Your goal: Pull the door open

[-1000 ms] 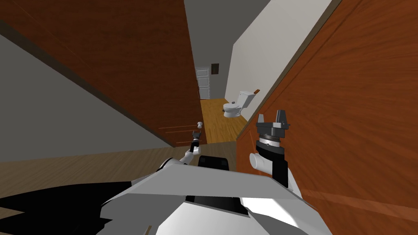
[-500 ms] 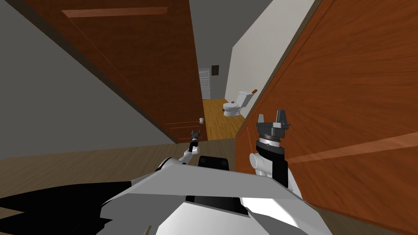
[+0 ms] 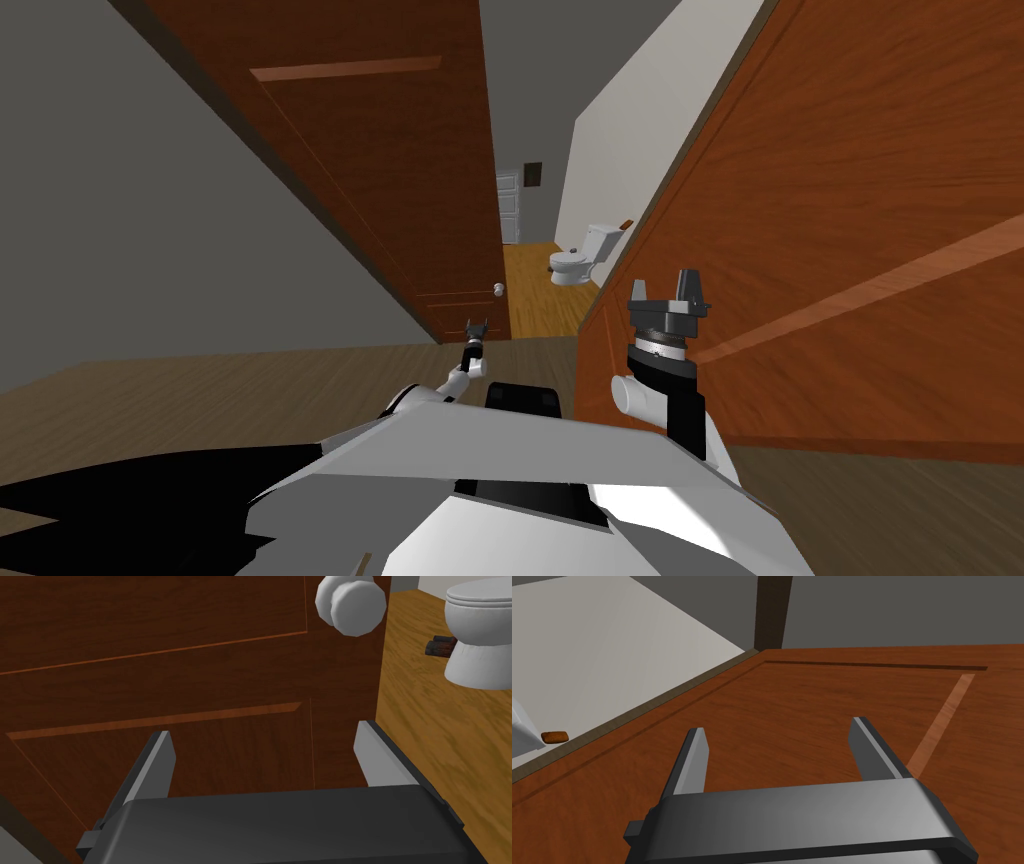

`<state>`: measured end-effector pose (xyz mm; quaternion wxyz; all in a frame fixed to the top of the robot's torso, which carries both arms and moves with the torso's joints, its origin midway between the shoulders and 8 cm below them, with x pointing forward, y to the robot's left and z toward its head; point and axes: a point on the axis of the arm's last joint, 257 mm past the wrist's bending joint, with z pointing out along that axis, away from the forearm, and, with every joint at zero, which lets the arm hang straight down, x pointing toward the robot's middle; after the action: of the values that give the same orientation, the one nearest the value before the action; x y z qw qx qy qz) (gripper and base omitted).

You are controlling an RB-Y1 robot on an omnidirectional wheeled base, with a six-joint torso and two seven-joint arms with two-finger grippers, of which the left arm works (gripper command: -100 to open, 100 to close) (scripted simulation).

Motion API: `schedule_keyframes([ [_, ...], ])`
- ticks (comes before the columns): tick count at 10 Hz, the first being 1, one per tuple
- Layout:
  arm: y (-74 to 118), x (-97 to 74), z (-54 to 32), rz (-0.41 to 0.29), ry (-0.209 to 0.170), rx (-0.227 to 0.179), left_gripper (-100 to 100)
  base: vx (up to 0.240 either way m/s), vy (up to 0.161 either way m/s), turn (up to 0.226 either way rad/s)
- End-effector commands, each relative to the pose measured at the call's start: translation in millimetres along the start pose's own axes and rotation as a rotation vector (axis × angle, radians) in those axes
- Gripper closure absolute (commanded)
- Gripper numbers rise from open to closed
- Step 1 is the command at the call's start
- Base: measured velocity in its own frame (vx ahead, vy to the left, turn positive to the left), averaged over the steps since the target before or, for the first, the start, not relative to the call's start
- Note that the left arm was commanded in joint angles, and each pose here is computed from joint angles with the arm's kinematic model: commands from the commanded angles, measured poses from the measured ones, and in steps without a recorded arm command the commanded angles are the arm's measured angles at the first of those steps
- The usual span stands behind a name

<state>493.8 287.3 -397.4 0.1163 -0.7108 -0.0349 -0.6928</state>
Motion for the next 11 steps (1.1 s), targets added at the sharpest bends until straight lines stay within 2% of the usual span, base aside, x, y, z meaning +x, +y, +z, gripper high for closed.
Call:
schedule_keyframes([
  [1, 12.0, 5.5, -3.0, -0.026, 0.013, 0.01, -100, 0.08, 0.025, -0.106],
  [3, 19.3, 6.6, -4.7, -0.041, 0.014, 0.01, -100, 0.118, 0.001, -0.106],
  [4, 31.9, 8.4, -7.7, -0.067, 0.014, 0.009, -100, 0.11, 0.012, -0.116],
  [5, 31.9, 8.4, -7.7, -0.067, 0.014, 0.009, -100, 0.096, 0.018, -0.077],
  [7, 54.3, 11.8, -13.4, -0.114, 0.013, 0.005, -100, 0.132, 0.026, -0.158],
  [8, 47.5, 10.7, -12.1, -0.103, 0.014, 0.007, -100, 0.068, 0.008, -0.028],
  [9, 31.4, 9.2, -7.9, -0.071, 0.017, 0.012, -100, -0.034, 0.007, 0.06],
  [10, 31.4, 9.2, -7.9, -0.071, 0.017, 0.012, -100, -0.062, 0.006, 0.023],
  [11, 15.5, 7.9, -4.1, -0.041, 0.02, 0.018, -100, -0.066, 0.003, 0.038],
])
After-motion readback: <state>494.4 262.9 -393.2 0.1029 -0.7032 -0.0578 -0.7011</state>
